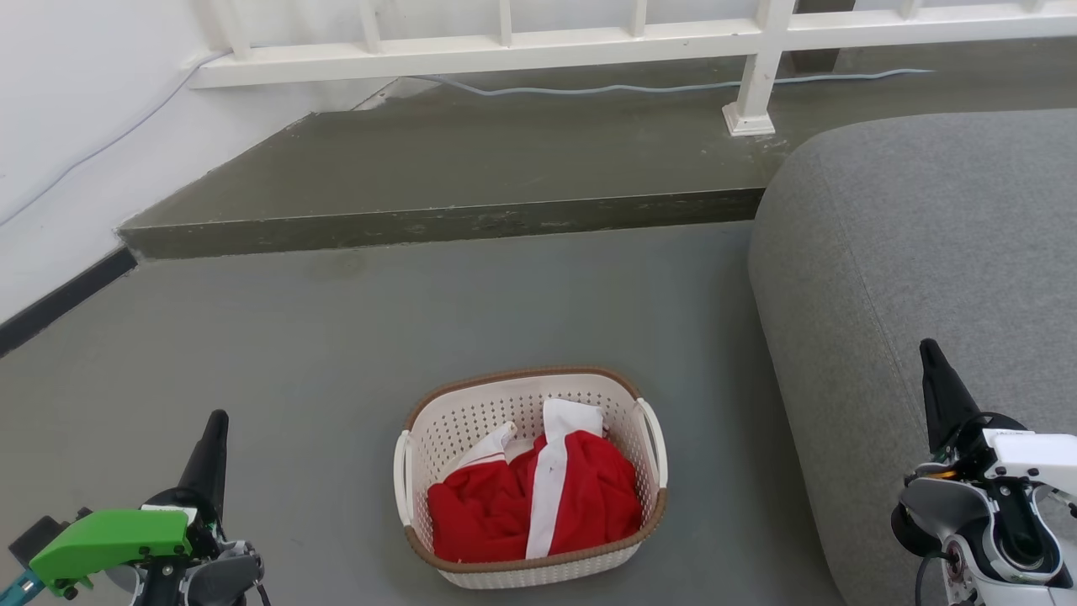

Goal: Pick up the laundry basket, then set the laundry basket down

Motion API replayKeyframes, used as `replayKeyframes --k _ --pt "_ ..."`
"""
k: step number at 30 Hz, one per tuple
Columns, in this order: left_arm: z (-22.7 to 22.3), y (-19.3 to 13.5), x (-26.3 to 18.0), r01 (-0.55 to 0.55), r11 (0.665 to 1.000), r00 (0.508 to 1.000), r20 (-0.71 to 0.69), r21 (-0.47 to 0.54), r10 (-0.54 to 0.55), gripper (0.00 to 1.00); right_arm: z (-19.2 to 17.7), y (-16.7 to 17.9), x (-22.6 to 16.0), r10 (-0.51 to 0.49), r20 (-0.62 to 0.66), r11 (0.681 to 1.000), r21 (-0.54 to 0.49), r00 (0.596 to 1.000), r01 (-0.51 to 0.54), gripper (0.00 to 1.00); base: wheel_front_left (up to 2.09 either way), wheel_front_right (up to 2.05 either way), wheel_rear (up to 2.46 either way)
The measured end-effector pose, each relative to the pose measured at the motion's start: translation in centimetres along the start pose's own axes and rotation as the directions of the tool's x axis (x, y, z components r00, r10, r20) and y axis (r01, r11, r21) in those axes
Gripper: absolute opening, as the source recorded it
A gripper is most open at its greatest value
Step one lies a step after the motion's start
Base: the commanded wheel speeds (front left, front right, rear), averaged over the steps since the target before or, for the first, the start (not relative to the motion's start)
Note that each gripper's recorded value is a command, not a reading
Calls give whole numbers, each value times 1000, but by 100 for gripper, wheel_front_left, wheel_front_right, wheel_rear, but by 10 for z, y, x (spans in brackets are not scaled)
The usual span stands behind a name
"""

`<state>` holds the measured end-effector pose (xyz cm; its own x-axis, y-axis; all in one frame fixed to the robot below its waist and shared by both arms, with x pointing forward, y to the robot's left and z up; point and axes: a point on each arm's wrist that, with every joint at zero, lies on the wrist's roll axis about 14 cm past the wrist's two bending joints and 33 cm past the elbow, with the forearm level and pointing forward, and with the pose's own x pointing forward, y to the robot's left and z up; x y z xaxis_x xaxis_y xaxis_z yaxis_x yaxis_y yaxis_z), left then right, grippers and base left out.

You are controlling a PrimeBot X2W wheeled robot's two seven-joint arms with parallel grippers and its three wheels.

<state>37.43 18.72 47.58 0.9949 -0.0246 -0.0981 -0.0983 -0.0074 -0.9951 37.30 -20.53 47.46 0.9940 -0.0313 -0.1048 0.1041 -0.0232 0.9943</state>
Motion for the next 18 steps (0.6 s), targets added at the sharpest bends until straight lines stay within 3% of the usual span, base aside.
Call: replayKeyframes --k 18 --pt "0 0 0 0 1000 1000 1 0 0 0 0 0 0 0 0 1000 0 1000 0 0 0 0 0"
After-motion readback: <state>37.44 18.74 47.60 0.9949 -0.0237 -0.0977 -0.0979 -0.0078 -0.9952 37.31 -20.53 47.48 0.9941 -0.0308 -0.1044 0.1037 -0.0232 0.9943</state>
